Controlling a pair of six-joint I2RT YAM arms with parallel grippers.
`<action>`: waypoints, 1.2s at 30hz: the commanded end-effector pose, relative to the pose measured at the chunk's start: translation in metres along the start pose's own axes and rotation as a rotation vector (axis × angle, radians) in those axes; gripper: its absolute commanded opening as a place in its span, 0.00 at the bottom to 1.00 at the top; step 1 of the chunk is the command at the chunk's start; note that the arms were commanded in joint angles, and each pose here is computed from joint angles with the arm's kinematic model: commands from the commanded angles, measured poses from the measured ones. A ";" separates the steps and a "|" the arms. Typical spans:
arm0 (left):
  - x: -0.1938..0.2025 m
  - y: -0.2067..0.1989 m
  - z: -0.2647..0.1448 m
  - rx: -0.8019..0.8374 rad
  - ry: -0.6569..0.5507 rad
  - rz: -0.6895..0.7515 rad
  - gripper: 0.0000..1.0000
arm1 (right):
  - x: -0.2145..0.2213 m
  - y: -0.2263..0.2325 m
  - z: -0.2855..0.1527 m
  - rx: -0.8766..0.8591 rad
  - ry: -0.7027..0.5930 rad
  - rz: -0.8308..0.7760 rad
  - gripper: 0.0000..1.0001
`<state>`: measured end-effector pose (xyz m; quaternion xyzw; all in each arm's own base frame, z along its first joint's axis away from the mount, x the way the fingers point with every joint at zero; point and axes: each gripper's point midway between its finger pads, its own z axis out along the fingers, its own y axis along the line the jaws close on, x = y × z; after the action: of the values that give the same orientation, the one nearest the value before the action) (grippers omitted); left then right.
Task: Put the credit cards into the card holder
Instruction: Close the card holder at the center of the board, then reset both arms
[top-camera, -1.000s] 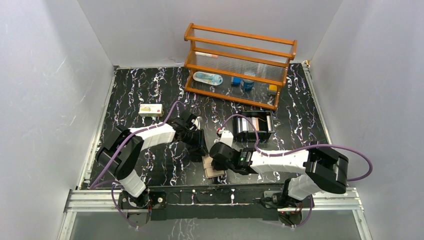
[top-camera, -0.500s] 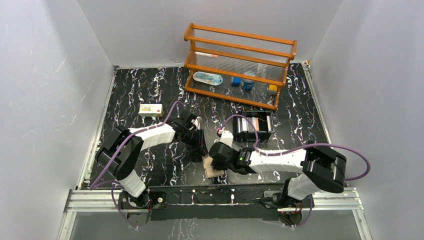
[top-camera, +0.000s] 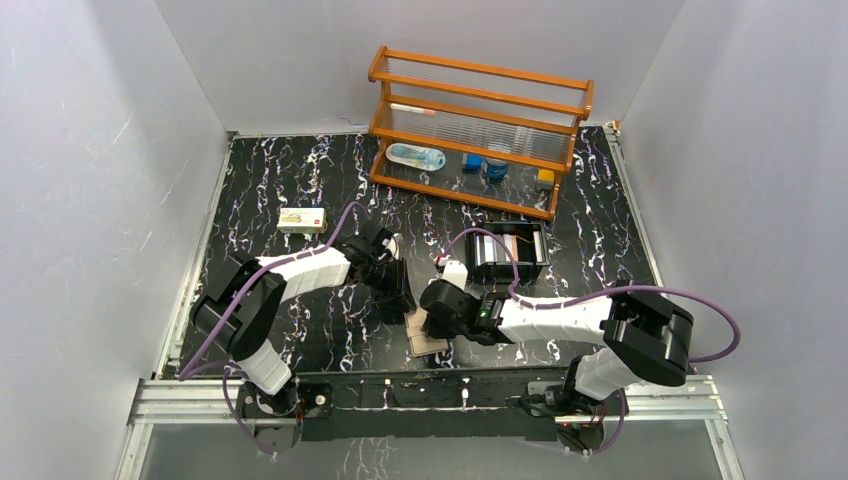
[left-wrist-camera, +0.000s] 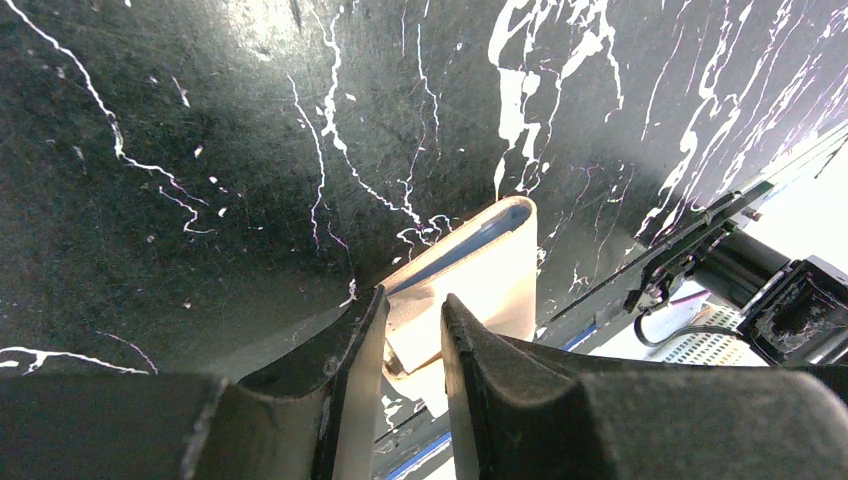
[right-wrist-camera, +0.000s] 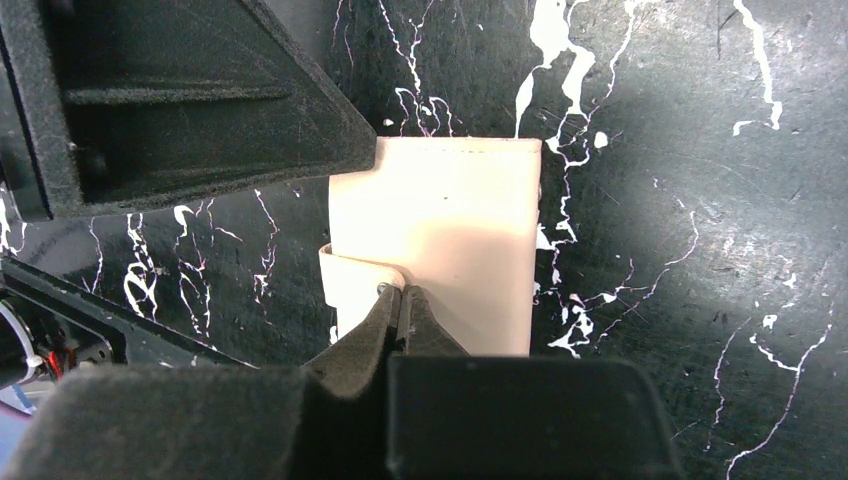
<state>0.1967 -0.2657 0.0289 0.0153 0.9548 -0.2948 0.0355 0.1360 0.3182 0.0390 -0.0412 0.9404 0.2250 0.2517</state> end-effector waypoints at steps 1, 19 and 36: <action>0.010 0.002 -0.009 -0.012 0.014 0.012 0.26 | 0.017 -0.031 0.010 0.112 0.059 -0.029 0.00; 0.007 -0.007 -0.033 -0.020 -0.049 0.005 0.26 | 0.001 -0.011 -0.004 0.076 0.054 -0.059 0.11; -0.039 -0.068 -0.277 -0.132 -0.701 0.227 0.77 | -0.135 0.039 -0.182 -0.178 -0.392 -0.074 0.98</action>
<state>0.2312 -0.2105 0.2817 0.0164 0.8858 -0.2880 0.3634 0.1493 0.3032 0.2110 -0.0676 0.8762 0.3150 0.3584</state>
